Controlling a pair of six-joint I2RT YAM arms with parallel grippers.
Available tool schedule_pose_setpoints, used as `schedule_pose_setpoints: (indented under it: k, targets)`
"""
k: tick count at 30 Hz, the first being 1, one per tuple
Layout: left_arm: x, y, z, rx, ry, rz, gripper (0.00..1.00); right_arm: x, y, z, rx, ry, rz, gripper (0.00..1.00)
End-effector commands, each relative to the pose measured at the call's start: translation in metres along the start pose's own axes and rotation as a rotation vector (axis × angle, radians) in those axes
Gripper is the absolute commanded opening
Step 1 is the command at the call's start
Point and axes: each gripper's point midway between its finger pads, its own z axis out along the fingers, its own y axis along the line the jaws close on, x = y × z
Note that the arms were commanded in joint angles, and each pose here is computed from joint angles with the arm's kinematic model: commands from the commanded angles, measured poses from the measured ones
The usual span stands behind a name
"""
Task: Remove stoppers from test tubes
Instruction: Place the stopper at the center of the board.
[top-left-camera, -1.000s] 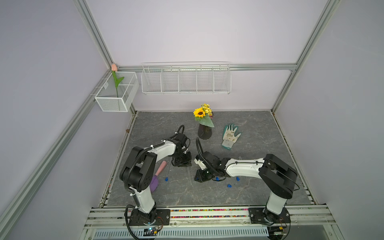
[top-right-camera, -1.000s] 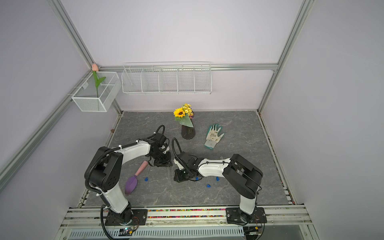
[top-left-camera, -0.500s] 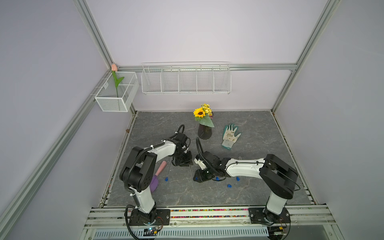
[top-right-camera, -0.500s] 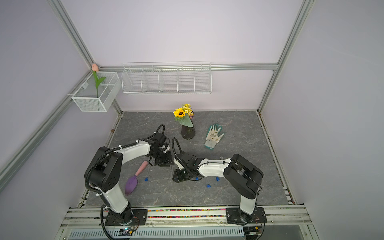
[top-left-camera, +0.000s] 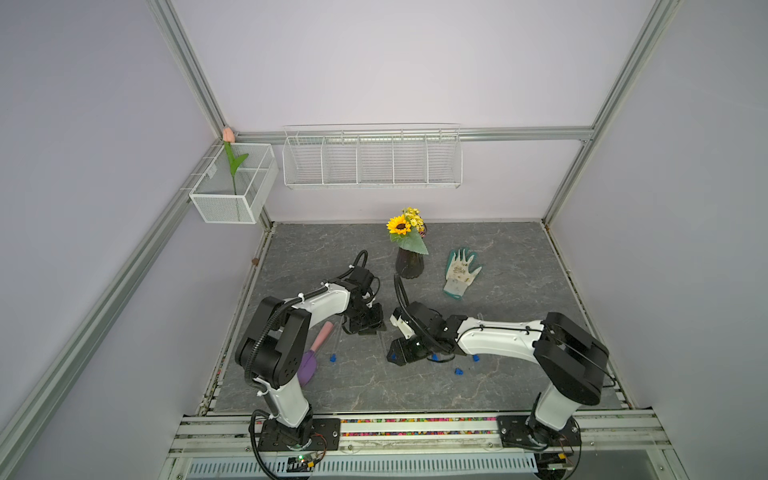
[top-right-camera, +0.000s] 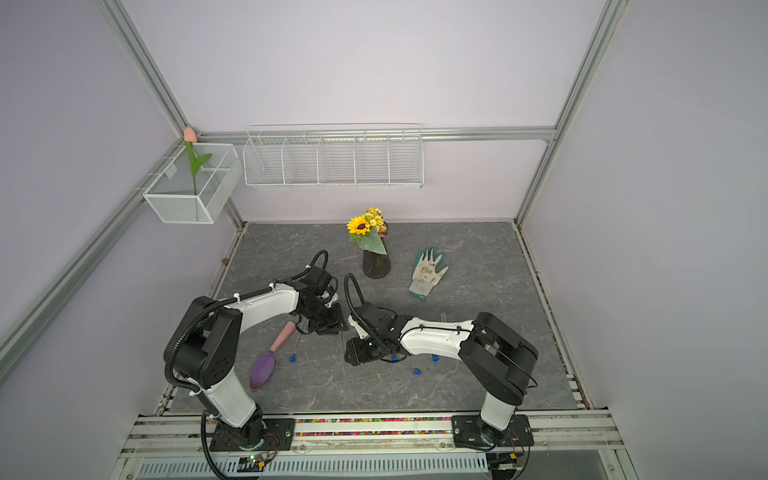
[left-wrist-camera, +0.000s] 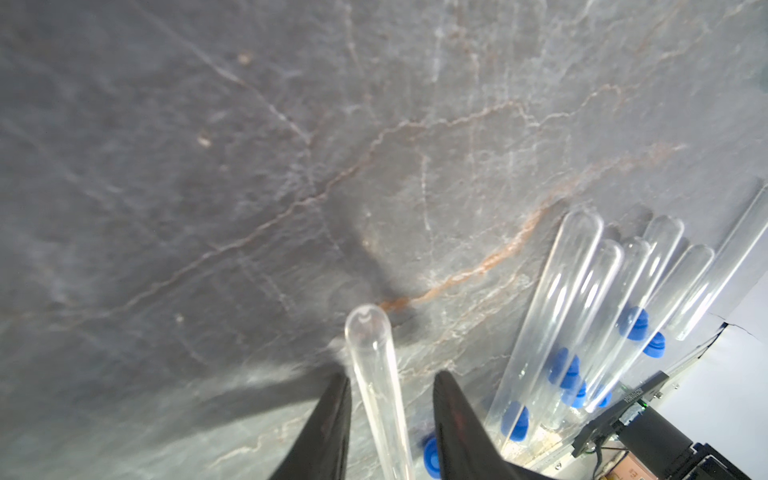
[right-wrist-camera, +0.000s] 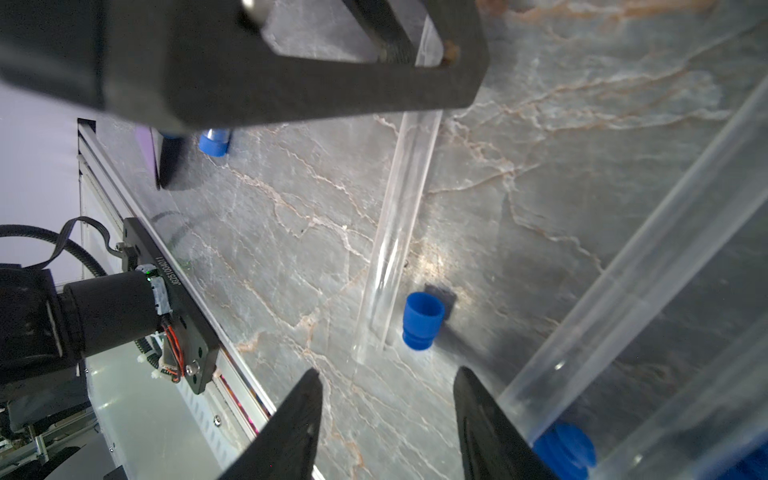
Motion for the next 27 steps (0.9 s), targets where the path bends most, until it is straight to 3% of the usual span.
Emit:
schedule_pose_setpoints:
  k: [1,27]
  targets:
    - [0.002,-0.002,-0.006,0.003,-0.019,0.006,0.37,0.005,-0.001,-0.004,0.021,0.003,-0.01,0.56]
    - [-0.003,-0.016,-0.032,0.042,-0.099,0.009,0.44,0.01,-0.002,-0.036,0.082,-0.049,-0.048,0.74]
